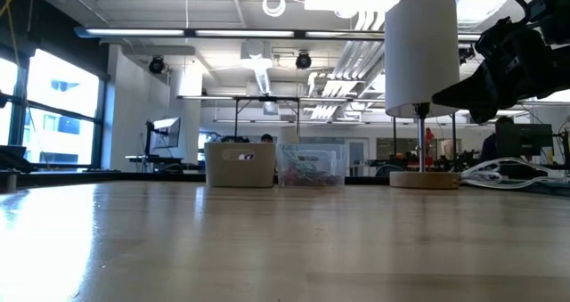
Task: Pick & Place USB Port
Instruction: Return to Home Position
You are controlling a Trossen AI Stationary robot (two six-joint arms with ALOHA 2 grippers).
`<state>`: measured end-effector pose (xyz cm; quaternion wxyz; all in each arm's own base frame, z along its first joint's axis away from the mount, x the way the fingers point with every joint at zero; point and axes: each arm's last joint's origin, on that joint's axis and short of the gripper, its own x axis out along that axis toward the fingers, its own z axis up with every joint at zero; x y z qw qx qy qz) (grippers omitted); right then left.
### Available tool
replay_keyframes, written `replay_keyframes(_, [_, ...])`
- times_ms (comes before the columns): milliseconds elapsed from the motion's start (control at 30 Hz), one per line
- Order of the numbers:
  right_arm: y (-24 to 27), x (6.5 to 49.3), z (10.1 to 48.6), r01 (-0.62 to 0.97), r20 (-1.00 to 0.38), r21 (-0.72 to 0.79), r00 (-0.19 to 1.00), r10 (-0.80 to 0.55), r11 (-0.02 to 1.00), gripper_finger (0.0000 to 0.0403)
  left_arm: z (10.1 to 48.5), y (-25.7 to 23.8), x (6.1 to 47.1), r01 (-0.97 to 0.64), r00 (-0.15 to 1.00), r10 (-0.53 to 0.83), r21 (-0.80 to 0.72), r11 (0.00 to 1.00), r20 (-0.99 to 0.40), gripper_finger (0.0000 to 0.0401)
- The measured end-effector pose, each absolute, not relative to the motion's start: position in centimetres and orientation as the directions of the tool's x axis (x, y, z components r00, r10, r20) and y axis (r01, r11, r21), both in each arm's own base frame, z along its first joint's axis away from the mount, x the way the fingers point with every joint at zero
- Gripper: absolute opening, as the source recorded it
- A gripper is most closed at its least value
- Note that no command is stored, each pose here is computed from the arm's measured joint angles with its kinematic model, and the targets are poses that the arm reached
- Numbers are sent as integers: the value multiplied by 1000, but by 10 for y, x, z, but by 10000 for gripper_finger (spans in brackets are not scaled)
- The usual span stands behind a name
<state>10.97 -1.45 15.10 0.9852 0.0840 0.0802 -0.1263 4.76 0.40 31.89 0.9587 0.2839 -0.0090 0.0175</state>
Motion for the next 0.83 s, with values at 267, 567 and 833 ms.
replay_keyframes(267, [-14,110,151,262,-179,145,955,-235,954,2,288,7,82,17,1000,-27,565,825,9,0])
replay_keyframes(567, [-14,110,151,263,-179,145,955,-236,954,1,244,4,91,25,998,-52,569,822,32,0])
replay_keyframes(833, [-14,110,151,262,-179,145,955,-235,954,5,225,3,84,8,997,-52,569,822,63,0])
